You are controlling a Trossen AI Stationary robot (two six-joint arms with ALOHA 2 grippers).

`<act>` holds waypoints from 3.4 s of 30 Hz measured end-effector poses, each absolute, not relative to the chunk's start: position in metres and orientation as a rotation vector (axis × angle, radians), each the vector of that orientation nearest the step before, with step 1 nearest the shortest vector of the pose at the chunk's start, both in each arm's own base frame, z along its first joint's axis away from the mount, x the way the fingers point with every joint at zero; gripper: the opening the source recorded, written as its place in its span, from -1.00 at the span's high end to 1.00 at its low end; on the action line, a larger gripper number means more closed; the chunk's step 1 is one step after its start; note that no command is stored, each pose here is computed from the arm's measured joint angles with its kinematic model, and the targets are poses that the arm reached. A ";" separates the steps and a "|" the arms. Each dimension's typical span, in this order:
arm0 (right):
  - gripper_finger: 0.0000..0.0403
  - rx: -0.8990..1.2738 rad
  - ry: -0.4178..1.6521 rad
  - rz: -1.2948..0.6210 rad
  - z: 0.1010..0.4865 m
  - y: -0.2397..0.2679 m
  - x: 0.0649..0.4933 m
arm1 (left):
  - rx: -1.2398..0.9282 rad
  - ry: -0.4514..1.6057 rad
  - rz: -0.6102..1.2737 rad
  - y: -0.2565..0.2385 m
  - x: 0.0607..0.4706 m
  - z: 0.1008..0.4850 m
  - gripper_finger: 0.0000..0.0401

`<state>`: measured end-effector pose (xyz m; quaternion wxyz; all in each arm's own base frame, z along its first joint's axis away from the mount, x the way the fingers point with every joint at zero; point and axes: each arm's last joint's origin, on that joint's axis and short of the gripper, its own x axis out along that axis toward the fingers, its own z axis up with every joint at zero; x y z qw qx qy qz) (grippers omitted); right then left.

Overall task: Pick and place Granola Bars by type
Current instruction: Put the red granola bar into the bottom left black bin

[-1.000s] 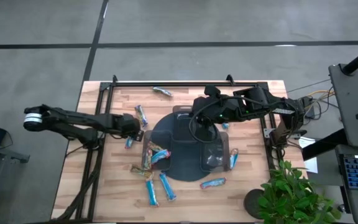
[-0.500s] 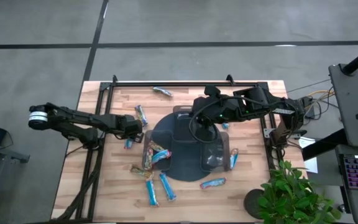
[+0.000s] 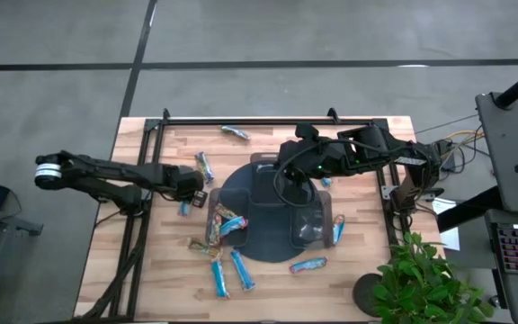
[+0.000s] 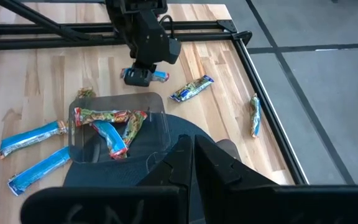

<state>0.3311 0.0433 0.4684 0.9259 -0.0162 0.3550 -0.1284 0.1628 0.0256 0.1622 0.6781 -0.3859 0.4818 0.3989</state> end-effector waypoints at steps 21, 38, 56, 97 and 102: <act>0.96 -0.039 0.729 -0.261 0.468 0.043 0.331 | -0.882 0.693 0.496 0.024 0.213 0.277 0.87; 0.96 -0.055 0.731 -0.255 0.468 0.043 0.331 | -1.027 0.843 0.331 -0.009 0.249 0.221 0.87; 0.96 -0.055 0.731 -0.252 0.468 0.043 0.331 | -1.038 0.868 0.275 -0.016 0.263 0.211 0.13; 0.96 -0.062 0.738 0.195 0.469 0.110 0.319 | -0.182 0.097 -0.055 -0.040 0.169 0.408 1.00; 0.96 -0.022 0.729 0.196 0.470 0.117 0.317 | -0.149 0.124 -0.096 -0.042 0.155 0.413 1.00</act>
